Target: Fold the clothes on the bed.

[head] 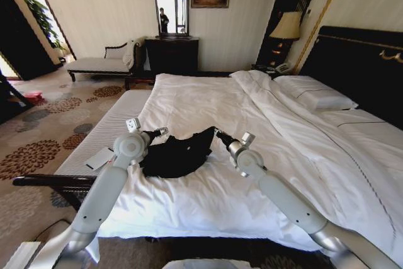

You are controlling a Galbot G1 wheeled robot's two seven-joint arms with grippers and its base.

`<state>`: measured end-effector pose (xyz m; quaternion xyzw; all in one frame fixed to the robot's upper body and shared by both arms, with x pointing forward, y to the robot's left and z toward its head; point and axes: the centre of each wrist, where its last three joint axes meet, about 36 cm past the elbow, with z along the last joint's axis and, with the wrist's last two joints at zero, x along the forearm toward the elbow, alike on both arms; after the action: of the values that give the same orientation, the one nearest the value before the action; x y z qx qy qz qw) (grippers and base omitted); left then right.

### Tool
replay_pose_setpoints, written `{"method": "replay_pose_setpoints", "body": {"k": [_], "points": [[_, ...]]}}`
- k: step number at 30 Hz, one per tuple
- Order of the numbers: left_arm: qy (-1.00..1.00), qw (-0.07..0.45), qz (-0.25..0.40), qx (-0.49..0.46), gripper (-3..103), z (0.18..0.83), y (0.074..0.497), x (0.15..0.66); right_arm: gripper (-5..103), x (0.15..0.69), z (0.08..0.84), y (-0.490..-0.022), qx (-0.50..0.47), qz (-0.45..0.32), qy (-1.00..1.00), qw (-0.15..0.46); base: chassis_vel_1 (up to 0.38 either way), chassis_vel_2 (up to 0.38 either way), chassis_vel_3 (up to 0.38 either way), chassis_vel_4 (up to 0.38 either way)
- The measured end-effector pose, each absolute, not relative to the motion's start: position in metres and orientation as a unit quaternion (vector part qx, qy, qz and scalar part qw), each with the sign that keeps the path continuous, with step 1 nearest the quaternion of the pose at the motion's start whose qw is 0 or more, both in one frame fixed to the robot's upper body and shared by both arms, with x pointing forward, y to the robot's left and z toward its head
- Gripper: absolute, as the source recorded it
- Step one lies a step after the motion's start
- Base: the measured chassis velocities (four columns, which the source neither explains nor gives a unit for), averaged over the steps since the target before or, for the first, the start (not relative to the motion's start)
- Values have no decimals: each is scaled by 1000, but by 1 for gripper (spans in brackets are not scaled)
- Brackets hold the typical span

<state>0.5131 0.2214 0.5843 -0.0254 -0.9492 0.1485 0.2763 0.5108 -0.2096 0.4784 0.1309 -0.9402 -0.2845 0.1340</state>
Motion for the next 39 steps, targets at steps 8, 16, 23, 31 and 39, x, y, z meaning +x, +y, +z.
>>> {"method": "replay_pose_setpoints", "body": {"k": [8,16,23,31,39], "points": [[-922,349,163,-48,100,573,224,526,0,510,474,-208,129,-285,-940,137,0,0,0,0],[-914,376,147,-34,100,550,218,540,0,507,470,-207,127,-284,-940,139,0,0,0,0],[-912,389,132,-20,100,533,214,544,0,503,466,-211,119,-287,-940,142,0,0,0,0],[-916,387,104,-14,98,525,207,545,0,501,464,-212,116,-288,-940,142,0,0,0,0],[-962,271,24,21,100,570,229,558,0,500,464,-215,112,-290,-940,140,0,0,0,0]]}}
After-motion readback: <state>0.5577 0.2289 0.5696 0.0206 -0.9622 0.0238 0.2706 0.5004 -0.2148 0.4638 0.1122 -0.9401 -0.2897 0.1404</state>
